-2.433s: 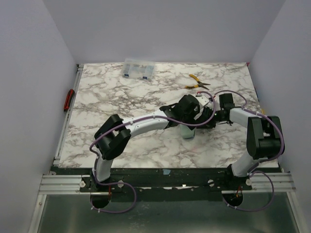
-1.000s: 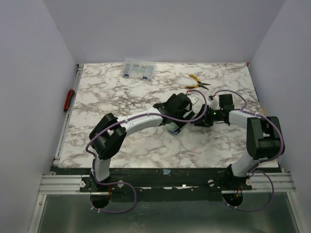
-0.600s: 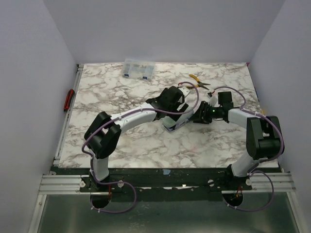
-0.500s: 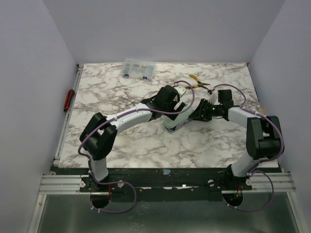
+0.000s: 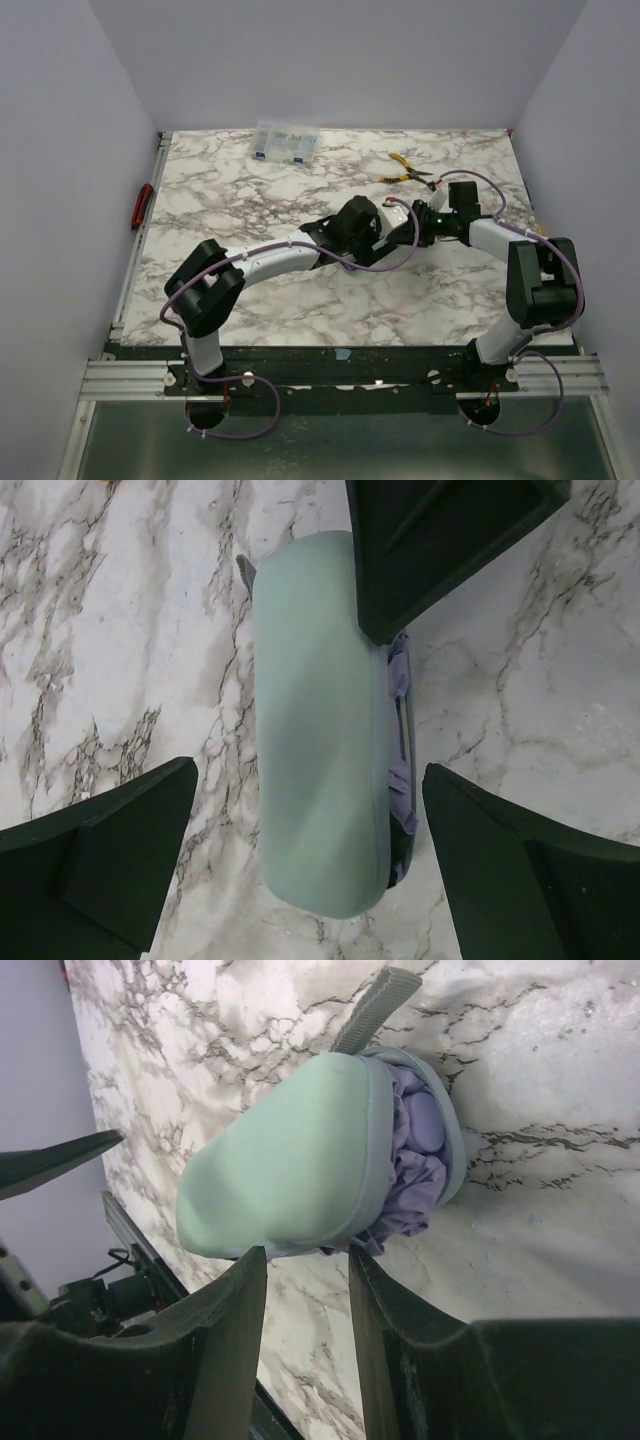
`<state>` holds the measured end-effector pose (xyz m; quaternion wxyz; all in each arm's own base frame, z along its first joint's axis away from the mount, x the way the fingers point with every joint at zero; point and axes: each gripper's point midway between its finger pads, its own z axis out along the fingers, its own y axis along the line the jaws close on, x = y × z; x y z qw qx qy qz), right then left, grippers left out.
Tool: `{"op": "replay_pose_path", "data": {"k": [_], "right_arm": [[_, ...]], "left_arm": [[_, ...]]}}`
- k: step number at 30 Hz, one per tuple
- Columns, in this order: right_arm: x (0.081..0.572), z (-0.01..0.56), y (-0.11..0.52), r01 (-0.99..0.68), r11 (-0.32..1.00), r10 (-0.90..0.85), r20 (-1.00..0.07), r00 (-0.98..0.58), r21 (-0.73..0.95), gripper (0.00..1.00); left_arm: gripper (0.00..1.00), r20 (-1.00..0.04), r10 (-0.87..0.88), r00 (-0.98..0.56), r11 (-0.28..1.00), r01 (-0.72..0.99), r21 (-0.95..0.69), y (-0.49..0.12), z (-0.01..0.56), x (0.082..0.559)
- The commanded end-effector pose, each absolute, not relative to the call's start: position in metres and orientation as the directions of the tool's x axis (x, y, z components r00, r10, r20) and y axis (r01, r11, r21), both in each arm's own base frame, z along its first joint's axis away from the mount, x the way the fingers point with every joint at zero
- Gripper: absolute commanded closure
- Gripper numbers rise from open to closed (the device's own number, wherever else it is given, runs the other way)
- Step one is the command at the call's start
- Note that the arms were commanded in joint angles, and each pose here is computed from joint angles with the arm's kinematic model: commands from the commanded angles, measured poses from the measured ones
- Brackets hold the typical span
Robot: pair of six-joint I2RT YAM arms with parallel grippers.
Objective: Open the umbrella
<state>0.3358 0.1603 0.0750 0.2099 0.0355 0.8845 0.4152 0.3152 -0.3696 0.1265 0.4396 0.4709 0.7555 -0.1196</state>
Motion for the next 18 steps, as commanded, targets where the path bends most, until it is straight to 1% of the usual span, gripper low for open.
{"op": "replay_pose_path", "data": {"k": [1, 5, 7, 10, 18], "right_arm": [[0.343, 0.096, 0.171, -0.154, 0.600, 0.241, -0.360, -0.901, 0.785, 0.59], [0.343, 0.096, 0.171, -0.148, 0.596, 0.249, -0.357, -0.900, 0.789, 0.59], [0.344, 0.095, 0.171, -0.146, 0.600, 0.250, -0.357, -0.900, 0.786, 0.59], [0.343, 0.090, 0.169, -0.136, 0.616, 0.248, -0.355, -0.901, 0.776, 0.59], [0.343, 0.093, 0.169, -0.168, 0.619, 0.224, -0.377, -0.899, 0.767, 0.59]], "left_arm": [[0.02, -0.737, 0.659, -0.152, 0.521, 0.798, 0.301, -0.375, 0.107, 0.336], [0.02, -0.713, 0.686, -0.147, 0.523, 0.780, 0.343, -0.374, 0.100, 0.347], [0.02, -0.699, 0.693, -0.175, 0.539, 0.770, 0.342, -0.370, 0.099, 0.352], [0.02, -0.721, 0.665, -0.194, 0.565, 0.762, 0.317, -0.365, 0.108, 0.356], [0.03, -0.745, 0.638, -0.196, 0.606, 0.725, 0.328, -0.350, 0.130, 0.372]]}}
